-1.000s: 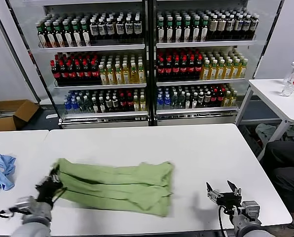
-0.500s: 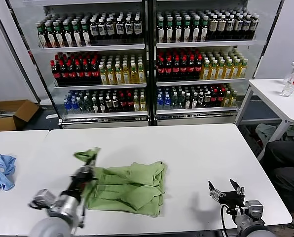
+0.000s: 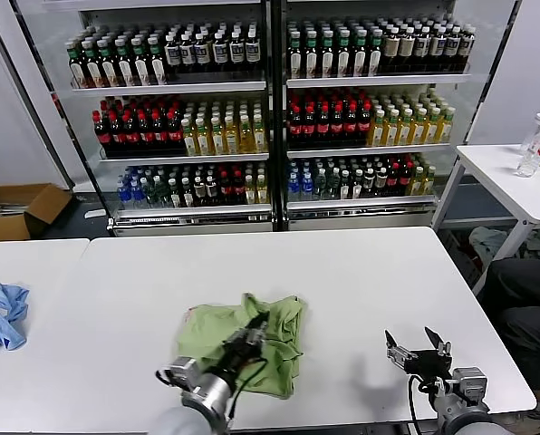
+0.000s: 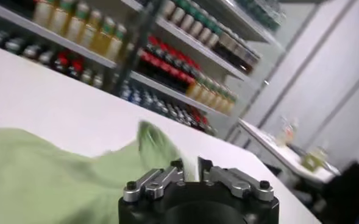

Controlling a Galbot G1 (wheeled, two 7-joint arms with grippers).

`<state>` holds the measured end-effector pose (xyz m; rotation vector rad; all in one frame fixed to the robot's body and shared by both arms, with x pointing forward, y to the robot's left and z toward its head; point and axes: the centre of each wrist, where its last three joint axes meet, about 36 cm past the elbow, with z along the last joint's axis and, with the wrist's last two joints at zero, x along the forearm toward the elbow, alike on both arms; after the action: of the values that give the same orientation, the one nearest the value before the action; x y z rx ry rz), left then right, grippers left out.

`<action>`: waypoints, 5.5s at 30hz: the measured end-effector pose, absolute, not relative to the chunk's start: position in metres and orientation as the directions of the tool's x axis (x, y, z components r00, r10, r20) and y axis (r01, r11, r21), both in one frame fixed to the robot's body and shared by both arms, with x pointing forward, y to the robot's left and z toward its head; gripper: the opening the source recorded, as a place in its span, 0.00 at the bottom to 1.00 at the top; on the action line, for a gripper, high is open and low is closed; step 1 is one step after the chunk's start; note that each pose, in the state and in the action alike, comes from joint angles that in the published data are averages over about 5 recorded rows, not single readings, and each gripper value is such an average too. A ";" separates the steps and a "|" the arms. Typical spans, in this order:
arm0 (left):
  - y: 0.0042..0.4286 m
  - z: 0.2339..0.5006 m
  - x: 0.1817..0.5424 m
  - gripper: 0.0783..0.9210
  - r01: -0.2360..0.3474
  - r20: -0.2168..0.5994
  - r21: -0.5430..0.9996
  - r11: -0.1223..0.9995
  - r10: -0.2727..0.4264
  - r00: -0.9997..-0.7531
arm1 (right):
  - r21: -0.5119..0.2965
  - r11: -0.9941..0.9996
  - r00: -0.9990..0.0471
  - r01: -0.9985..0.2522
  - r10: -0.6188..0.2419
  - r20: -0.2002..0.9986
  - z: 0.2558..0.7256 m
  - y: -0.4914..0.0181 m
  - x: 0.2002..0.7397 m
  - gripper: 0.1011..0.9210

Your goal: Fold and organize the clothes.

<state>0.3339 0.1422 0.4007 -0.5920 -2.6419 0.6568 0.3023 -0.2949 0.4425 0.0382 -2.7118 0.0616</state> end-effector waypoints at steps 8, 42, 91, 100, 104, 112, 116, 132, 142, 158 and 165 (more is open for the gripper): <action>0.127 0.402 0.321 0.49 0.358 0.221 -0.456 0.815 0.493 -0.841 | -0.034 0.999 -0.909 -0.032 -0.015 0.417 0.441 -0.295 0.304 0.88; 0.250 0.361 0.328 0.58 0.000 0.420 -0.387 0.922 0.176 -0.890 | -0.031 0.999 -0.914 -0.022 -0.008 0.405 0.444 -0.296 0.305 0.88; 0.327 0.472 0.336 0.03 0.029 0.158 -0.503 0.864 0.125 -0.979 | -0.011 0.999 -0.927 -0.030 -0.024 0.375 0.456 -0.292 0.304 0.88; 0.217 0.449 0.372 0.03 0.181 0.179 -0.524 0.833 0.315 -0.932 | -0.016 1.000 -0.933 -0.015 -0.008 0.359 0.464 -0.296 0.295 0.88; 0.167 0.438 0.385 0.03 0.232 0.190 -0.539 0.809 0.385 -0.903 | -0.020 1.000 -0.936 -0.008 0.000 0.352 0.467 -0.299 0.292 0.88; 0.077 0.413 0.394 0.13 0.327 0.221 -0.531 0.782 0.500 -0.838 | -0.034 0.999 -0.937 -0.004 0.008 0.349 0.470 -0.304 0.289 0.88; 0.045 0.404 0.396 0.28 0.365 0.217 -0.487 0.794 0.515 -0.830 | -0.037 0.999 -0.939 -0.008 0.006 0.343 0.473 -0.305 0.290 0.88; 0.069 0.405 0.363 0.82 0.353 0.102 -0.368 0.860 0.415 -0.904 | 0.038 0.996 -0.934 -0.075 -0.084 0.346 0.455 -0.272 0.320 0.88; 0.139 0.398 0.326 0.88 0.191 0.118 -0.306 0.933 0.236 -0.964 | 0.159 0.980 -0.901 -0.124 -0.178 0.396 0.418 -0.218 0.359 0.87; 0.170 0.390 0.300 0.88 0.101 0.153 -0.260 0.960 0.145 -0.978 | 0.199 0.973 -0.870 -0.116 -0.196 0.453 0.384 -0.189 0.401 0.39; 0.175 0.387 0.296 0.88 0.094 0.164 -0.246 0.965 0.137 -0.977 | 0.137 0.982 -0.886 -0.128 -0.175 0.429 0.379 -0.202 0.423 0.14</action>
<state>0.2965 0.1752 0.3874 -0.1742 -2.9351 0.3542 0.4228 -0.2024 0.3791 0.2149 -2.6740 -0.1443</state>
